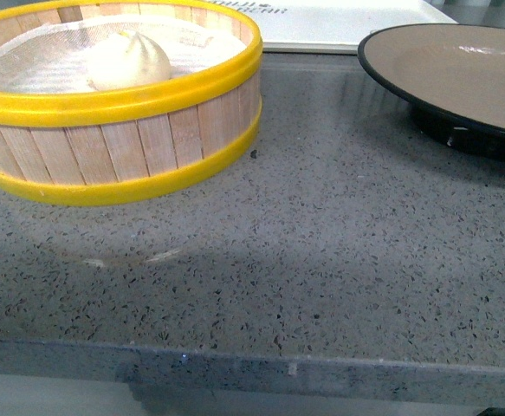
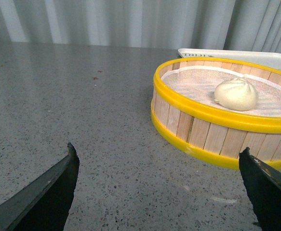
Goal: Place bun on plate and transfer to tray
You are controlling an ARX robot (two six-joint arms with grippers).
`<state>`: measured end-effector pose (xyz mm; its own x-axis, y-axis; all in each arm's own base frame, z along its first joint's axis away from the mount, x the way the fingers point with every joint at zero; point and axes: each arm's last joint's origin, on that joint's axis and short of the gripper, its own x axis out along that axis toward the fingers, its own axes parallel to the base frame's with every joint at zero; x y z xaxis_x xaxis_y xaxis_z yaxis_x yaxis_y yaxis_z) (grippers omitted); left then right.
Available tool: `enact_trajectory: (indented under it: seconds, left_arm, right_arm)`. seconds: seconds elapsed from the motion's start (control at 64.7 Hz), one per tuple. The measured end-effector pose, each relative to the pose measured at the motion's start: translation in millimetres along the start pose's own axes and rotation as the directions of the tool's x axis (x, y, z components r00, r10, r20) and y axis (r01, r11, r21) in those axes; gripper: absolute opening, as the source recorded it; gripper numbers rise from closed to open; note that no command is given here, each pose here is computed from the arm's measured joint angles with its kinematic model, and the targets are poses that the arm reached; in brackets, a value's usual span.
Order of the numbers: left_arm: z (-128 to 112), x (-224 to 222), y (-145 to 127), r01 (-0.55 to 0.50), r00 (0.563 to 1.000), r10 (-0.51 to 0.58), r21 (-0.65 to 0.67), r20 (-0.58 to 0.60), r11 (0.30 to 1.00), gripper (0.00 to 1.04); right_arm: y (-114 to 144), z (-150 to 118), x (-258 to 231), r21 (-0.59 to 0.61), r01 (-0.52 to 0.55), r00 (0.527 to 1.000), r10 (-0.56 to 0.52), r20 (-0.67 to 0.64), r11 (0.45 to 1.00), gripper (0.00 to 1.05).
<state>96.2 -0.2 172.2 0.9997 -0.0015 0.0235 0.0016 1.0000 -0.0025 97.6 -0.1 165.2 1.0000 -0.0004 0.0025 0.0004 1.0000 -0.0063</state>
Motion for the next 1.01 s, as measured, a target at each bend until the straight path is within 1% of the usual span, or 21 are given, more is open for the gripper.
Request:
enact_trajectory:
  seconds: [1.005]
  left_arm:
    - [0.0, 0.0, 0.0, 0.0, 1.0, 0.0, 0.0, 0.0, 1.0, 0.98]
  right_arm:
    - [0.0, 0.0, 0.0, 0.0, 0.0, 1.0, 0.0, 0.0, 1.0, 0.96]
